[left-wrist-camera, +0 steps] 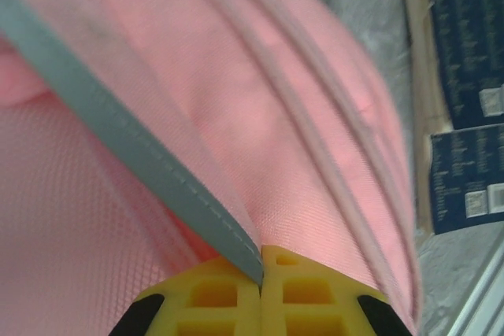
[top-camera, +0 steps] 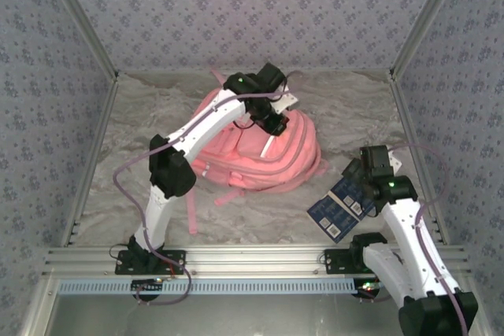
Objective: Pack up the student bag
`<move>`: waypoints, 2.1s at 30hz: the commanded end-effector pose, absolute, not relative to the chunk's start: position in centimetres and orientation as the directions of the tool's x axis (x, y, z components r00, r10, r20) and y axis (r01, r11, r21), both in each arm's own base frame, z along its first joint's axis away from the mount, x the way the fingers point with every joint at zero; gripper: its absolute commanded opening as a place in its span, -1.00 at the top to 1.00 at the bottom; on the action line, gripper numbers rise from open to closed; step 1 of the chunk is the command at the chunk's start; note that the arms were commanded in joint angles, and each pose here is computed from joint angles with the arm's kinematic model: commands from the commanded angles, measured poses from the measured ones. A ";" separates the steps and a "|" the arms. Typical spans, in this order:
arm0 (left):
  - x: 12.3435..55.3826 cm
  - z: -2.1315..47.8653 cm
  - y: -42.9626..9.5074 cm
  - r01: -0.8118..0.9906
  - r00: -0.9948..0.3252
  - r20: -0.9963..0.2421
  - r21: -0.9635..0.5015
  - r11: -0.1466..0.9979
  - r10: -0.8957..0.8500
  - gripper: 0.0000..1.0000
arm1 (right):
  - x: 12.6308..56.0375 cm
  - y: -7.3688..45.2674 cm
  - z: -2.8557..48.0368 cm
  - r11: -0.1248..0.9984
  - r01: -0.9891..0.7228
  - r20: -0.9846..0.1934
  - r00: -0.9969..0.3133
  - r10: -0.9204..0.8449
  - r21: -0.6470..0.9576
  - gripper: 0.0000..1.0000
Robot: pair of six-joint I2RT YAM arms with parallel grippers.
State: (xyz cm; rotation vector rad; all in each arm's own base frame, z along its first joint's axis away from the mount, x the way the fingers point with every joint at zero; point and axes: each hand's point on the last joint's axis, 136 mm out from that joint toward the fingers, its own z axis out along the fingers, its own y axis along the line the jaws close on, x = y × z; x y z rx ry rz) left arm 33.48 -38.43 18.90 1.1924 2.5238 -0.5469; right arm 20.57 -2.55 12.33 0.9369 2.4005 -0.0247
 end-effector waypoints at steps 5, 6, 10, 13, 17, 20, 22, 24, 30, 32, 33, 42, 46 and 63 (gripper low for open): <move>42.5 18.7 -26.8 0.494 -0.799 -0.466 -0.146 0.857 0.381 1.00 | 20.2 -4.1 7.4 0.598 0.769 -0.373 -0.498 0.783 0.228 -0.96; 42.9 18.3 -25.9 0.477 -0.804 -0.465 -0.135 0.869 0.369 1.00 | 20.2 -4.5 6.7 0.575 0.787 -0.360 -0.481 0.799 0.225 -0.97; 42.5 17.8 -25.1 0.451 -0.821 -0.456 -0.149 0.880 0.344 0.91 | 21.3 -5.4 4.8 0.540 0.809 -0.325 -0.459 0.827 0.233 -0.97; 41.3 17.4 -26.3 0.440 -0.838 -0.453 -0.228 0.869 0.305 0.42 | 22.8 -5.6 4.3 0.549 0.798 -0.333 -0.461 0.823 0.251 -0.97; 40.1 18.5 -26.8 0.415 -0.829 -0.502 -0.255 0.874 0.247 0.13 | 24.7 -5.9 3.4 0.579 0.780 -0.332 -0.494 0.803 0.240 -0.97; 39.3 20.1 -27.0 0.400 -0.800 -0.565 -0.250 0.882 0.203 0.04 | 26.0 -5.8 2.6 0.601 0.762 -0.318 -0.523 0.791 0.241 -0.97; 38.7 21.3 -28.0 0.409 -0.774 -0.607 -0.263 0.874 0.180 0.01 | 27.2 -4.2 2.2 0.629 0.720 -0.287 -0.561 0.776 0.293 -0.94; 37.5 21.6 -29.7 0.431 -0.766 -0.617 -0.287 0.856 0.178 -0.01 | 28.1 -2.0 2.1 0.680 0.653 -0.278 -0.621 0.733 0.334 -0.89; 34.9 17.2 -35.6 0.436 -0.817 -0.557 -0.427 0.792 0.149 -0.03 | 29.0 5.1 2.0 0.830 0.436 -0.279 -0.797 0.536 0.347 -0.74; 34.6 14.9 -37.0 0.409 -0.851 -0.508 -0.476 0.778 0.136 -0.03 | 28.8 6.7 1.6 0.852 0.392 -0.261 -0.832 0.489 0.347 -0.67; 34.4 13.8 -37.6 0.396 -0.865 -0.484 -0.493 0.774 0.134 -0.03 | 28.7 7.8 1.6 0.865 0.356 -0.258 -0.851 0.457 0.354 -0.63; 32.8 7.5 -40.8 0.315 -0.921 -0.377 -0.582 0.749 0.094 -0.04 | 27.9 13.1 3.6 0.900 0.103 -0.304 -0.920 0.248 0.423 -0.47; 32.2 5.9 -42.0 0.313 -0.930 -0.347 -0.573 0.757 0.122 -0.04 | 27.6 13.5 4.5 0.884 0.070 -0.325 -0.914 0.242 0.461 -0.50; 28.8 2.2 -42.8 0.328 -0.938 -0.281 -0.531 0.781 0.204 0.01 | 29.0 11.1 2.9 0.805 0.272 -0.202 -0.880 0.430 0.527 -0.72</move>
